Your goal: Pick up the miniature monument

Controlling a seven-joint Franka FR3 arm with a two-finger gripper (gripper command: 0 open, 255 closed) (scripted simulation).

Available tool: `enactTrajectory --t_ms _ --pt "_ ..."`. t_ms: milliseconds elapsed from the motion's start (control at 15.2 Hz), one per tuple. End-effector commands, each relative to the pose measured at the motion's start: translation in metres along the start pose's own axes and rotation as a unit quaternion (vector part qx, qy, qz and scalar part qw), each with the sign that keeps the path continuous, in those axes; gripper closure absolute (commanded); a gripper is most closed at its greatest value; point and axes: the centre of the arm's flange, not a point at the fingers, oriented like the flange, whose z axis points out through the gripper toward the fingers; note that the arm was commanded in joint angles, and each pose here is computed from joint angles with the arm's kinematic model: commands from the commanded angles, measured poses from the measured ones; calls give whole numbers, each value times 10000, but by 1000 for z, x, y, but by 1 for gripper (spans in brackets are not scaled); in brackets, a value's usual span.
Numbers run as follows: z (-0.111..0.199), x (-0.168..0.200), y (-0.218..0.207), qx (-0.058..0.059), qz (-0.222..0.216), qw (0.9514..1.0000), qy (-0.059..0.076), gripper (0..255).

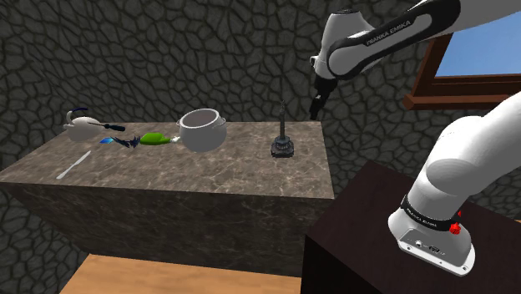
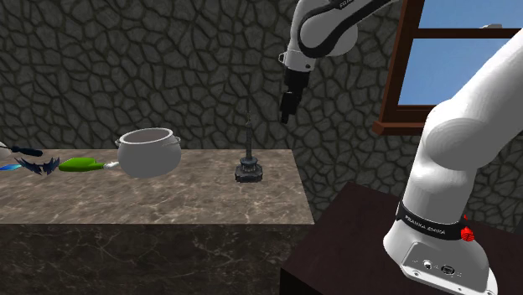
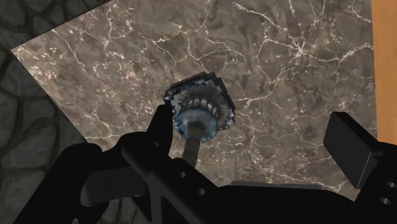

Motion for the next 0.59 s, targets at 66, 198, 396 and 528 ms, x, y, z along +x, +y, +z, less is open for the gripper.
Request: enactTrajectory --t_ms 66,198,396,528 --pt "36 14 11 71 -53 9998 149 0" --pt "59 23 19 126 -87 9996 237 0" --pt "93 38 31 208 -137 9990 370 0" --pt "116 48 38 263 -170 9985 458 0"
